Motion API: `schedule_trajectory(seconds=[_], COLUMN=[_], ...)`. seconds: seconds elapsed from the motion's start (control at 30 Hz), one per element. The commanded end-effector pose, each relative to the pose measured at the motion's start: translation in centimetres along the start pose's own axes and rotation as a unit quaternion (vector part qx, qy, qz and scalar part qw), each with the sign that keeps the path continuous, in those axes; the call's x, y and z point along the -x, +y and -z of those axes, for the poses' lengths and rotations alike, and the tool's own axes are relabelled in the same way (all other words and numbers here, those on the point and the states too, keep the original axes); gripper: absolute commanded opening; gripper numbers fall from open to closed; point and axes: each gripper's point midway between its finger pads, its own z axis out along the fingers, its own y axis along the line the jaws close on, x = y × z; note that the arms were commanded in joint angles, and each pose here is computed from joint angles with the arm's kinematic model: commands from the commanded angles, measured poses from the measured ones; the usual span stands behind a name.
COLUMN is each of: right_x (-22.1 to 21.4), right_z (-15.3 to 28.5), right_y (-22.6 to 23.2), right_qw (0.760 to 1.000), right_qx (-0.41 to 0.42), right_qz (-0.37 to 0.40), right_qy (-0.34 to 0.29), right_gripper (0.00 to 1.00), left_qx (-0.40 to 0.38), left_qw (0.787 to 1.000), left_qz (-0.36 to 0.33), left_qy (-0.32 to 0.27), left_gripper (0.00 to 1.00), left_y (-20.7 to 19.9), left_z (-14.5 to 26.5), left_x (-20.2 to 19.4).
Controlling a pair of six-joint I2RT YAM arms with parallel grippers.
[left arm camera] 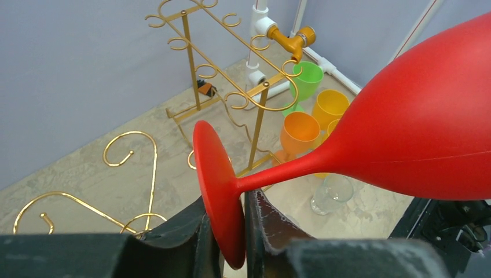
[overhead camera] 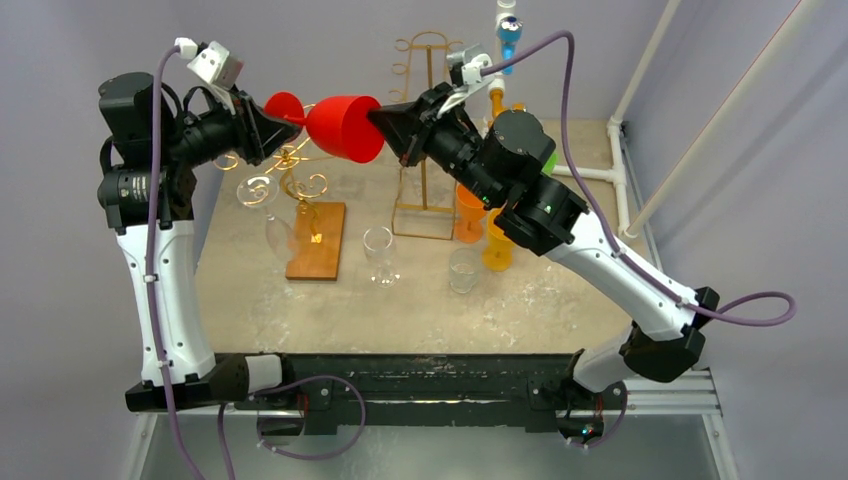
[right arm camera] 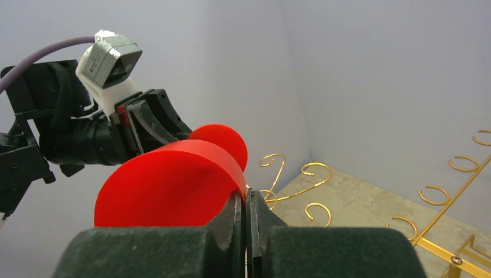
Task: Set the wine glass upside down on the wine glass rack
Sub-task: Turn the wine glass upside down at the wine rack.
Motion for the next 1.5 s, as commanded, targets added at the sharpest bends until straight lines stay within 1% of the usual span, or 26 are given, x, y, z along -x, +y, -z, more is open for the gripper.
schedule_trajectory(seconds=[0.0, 0.03, 0.07, 0.1, 0.17, 0.23, 0.27, 0.3, 0.33, 0.43, 0.57, 0.63, 0.7, 0.73, 0.8, 0.97, 1.13, 1.33, 1.47], right_x=[1.8, 1.4, 1.0, 0.5, -0.4, -1.4, -1.8, -2.3, -2.6, -4.4, -5.7, -4.9, -3.5, -2.6, -1.0, 0.6, -1.1, -3.5, -4.4], right_z=[1.3, 1.2, 1.2, 1.2, 1.3, 1.8, 2.1, 2.5, 3.1, 5.0, 7.8, 9.2, 10.2, 10.5, 10.9, 10.0, 8.1, 6.6, 5.7], right_y=[1.9, 2.2, 2.4, 2.6, 2.6, 2.2, 2.0, 1.7, 1.3, 0.4, -0.7, 0.1, 0.8, 1.2, 1.9, 3.1, 5.2, 7.2, 7.8], right_qw=[0.999, 0.998, 0.998, 0.997, 0.997, 0.997, 0.997, 0.996, 0.996, 0.992, 0.985, 0.982, 0.981, 0.981, 0.981, 0.980, 0.970, 0.951, 0.944], right_qx=[0.045, 0.053, 0.061, 0.067, 0.068, 0.061, 0.057, 0.053, 0.048, 0.048, 0.052, 0.081, 0.101, 0.107, 0.118, 0.136, 0.189, 0.250, 0.268], right_qz=[-0.017, -0.021, -0.024, -0.025, -0.025, -0.020, -0.015, -0.008, 0.001, 0.035, 0.064, 0.069, 0.075, 0.077, 0.080, 0.069, 0.029, 0.003, -0.005], right_qy=[-0.024, -0.019, -0.012, -0.004, 0.016, 0.041, 0.053, 0.066, 0.077, 0.116, 0.152, 0.156, 0.151, 0.143, 0.130, 0.126, 0.150, 0.184, 0.193], right_gripper=[0.00, 0.00, 0.04, 0.19, 0.49, 0.73, 0.84, 0.93, 0.98, 0.99, 0.99, 0.99, 0.99, 0.99, 0.99, 0.99, 0.99, 0.99, 0.99], left_qx=[0.010, 0.011, 0.012, 0.015, 0.024, 0.041, 0.048, 0.057, 0.068, 0.088, 0.085, 0.081, 0.066, 0.060, 0.045, 0.022, 0.002, -0.015, -0.027], left_qw=[1.000, 1.000, 1.000, 0.999, 0.998, 0.996, 0.993, 0.990, 0.984, 0.966, 0.942, 0.927, 0.908, 0.897, 0.879, 0.832, 0.779, 0.743, 0.728], left_qz=[0.010, 0.005, 0.000, -0.008, -0.034, -0.072, -0.095, -0.119, -0.148, -0.219, -0.292, -0.328, -0.373, -0.397, -0.431, -0.514, -0.590, -0.636, -0.652], left_qy=[-0.023, -0.026, -0.028, -0.030, -0.036, -0.043, -0.048, -0.056, -0.065, -0.104, -0.144, -0.163, -0.177, -0.187, -0.198, -0.209, -0.210, -0.208, -0.211], left_gripper=[0.11, 0.07, 0.02, 0.00, 0.00, 0.00, 0.00, 0.00, 0.00, 0.00, 0.00, 0.00, 0.00, 0.00, 0.00, 0.00, 0.00, 0.00, 0.00], left_y=[0.5, 0.6, 0.6, 0.6, 0.8, 1.1, 1.2, 1.3, 1.5, 1.4, 0.7, -0.1, -1.1, -1.9, -3.0, -5.5, -7.6, -8.9, -9.5], left_z=[-0.4, -0.4, -0.4, -0.2, 0.0, 0.5, 0.7, 1.0, 1.4, 2.1, 2.6, 3.0, 3.2, 3.6, 3.9, 4.9, 5.7, 6.1, 6.3], left_x=[1.4, 1.7, 1.8, 2.1, 2.7, 3.5, 4.0, 4.6, 5.3, 7.2, 9.3, 10.3, 10.6, 10.8, 10.8, 10.6, 9.6, 8.3, 7.7])
